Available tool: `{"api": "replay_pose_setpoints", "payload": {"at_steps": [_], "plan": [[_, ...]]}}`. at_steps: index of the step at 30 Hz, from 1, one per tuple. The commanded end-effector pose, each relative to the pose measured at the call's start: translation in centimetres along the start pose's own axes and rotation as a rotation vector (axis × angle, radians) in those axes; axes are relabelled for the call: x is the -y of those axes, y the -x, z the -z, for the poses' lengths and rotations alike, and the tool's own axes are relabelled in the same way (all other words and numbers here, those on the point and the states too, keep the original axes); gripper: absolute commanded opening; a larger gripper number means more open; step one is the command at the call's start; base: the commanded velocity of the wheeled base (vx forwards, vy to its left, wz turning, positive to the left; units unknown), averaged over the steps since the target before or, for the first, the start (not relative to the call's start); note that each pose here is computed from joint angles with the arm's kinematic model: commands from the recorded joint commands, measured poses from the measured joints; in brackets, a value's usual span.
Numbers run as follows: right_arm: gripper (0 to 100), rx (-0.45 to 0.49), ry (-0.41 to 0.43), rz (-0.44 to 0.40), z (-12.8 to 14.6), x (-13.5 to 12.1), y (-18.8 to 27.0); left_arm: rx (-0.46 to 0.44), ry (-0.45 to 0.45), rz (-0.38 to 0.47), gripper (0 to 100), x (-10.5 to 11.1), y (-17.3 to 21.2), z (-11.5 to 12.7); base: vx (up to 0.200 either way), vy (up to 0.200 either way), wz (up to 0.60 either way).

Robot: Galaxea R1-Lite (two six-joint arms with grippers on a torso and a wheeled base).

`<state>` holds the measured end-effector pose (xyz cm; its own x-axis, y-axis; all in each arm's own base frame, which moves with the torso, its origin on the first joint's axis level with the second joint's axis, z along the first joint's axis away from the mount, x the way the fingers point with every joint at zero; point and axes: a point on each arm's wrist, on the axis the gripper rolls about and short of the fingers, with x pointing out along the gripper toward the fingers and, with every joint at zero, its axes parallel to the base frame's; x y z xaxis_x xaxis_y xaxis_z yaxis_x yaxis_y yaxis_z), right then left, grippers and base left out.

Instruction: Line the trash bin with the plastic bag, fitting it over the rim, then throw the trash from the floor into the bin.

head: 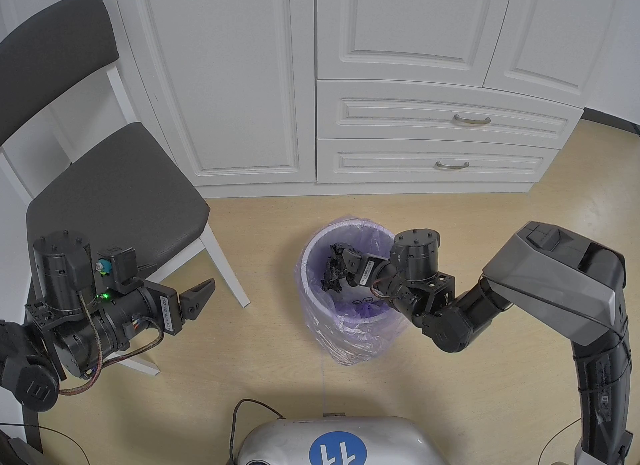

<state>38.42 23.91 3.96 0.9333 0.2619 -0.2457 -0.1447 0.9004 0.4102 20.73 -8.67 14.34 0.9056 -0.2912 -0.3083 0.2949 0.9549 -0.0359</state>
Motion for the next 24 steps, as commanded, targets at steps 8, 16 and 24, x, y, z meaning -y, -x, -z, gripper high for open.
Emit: {"api": "replay_pose_setpoints", "payload": {"at_steps": [8, 16, 24], "plan": [[100, 0.029, 0.139, 0.074, -3.3, 4.0, 6.1, 0.018, -0.008, 0.006, 100, 0.7, 0.7, -0.1, 0.000, 0.000, 0.00], [100, 0.037, 0.154, 0.111, -5.3, 5.2, 10.3, 0.082, 0.003, -0.007, 100, 0.1, 2.6, -0.9, 0.000, 0.000, 0.00], [100, 0.072, 0.222, 0.174, -7.3, 7.7, 16.0, 0.162, -0.021, -0.106, 100, -1.0, 4.9, -1.6, 0.000, 0.000, 0.00]]}}
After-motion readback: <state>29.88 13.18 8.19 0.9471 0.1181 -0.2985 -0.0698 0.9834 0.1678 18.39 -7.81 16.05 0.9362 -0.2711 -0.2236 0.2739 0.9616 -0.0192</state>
